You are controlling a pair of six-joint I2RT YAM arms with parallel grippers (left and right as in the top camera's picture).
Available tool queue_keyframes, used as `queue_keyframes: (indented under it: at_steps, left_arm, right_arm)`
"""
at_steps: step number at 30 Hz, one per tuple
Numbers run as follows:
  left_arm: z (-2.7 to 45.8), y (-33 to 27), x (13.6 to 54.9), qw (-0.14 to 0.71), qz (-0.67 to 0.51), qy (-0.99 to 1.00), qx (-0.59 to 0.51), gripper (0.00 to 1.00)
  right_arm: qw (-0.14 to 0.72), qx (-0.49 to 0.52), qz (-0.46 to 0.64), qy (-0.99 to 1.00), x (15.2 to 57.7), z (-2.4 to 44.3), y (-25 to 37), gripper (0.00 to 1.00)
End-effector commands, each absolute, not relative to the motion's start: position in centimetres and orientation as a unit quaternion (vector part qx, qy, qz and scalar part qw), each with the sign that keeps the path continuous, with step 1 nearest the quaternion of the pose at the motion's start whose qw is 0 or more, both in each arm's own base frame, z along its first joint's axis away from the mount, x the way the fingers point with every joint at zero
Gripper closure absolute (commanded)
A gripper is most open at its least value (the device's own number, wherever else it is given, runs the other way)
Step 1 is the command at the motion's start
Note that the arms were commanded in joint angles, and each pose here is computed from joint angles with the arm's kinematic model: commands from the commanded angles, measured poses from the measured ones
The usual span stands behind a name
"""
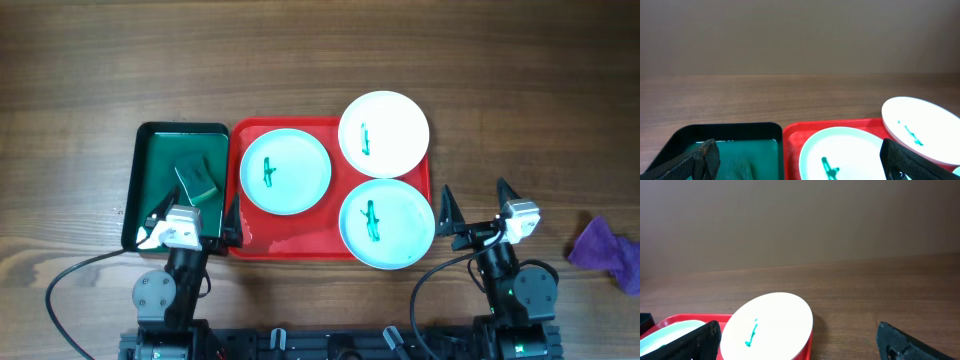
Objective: Clean dirty plates on tray and stack at the side
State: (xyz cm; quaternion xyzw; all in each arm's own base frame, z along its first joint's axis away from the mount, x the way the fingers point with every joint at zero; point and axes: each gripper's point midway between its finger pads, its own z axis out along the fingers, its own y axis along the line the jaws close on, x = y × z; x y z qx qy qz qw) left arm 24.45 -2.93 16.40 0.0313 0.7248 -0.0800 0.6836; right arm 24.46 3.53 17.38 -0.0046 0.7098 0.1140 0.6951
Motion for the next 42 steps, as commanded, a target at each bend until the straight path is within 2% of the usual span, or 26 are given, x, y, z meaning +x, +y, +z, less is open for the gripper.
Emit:
queue_keyframes:
  at_steps: [1,14,20,26,33,37,42]
  left_arm:
    - [17.4,-3.3,24.3,0.688,-0.117,0.716,0.006,0.00]
    - [21.5,-3.5,22.9,0.682,-0.149,0.716,-0.016,0.00]
    - [25.4,-3.5,22.4,0.621,-0.145,0.770,-0.026,0.00]
    - [26.4,-3.6,24.8,0.528,-0.139,0.837,-0.041,0.00]
    - [26.3,-3.6,25.7,0.490,-0.137,0.860,-0.045,0.00]
    - [25.7,-3.6,25.3,0.479,-0.136,0.866,-0.047,0.00]
    - [25.8,-3.6,25.4,0.480,-0.136,0.865,-0.047,0.00]
  right_arm:
    - [0.697,0.001,0.112,0.708,24.5,17.4,3.4,0.00]
    - [0.715,-0.002,0.115,0.690,24.4,18.8,3.5,0.00]
    - [0.723,-0.035,0.146,0.674,23.7,21.7,4.9,0.00]
    - [0.702,-0.043,0.174,0.689,23.6,24.4,5.8,0.00]
    - [0.591,-0.086,0.238,0.766,25.8,25.9,9.0,0.00]
    - [0.516,-0.093,0.265,0.809,27.5,24.8,10.3,0.01]
    - [0.449,-0.047,0.300,0.840,28.8,21.7,10.9,0.00]
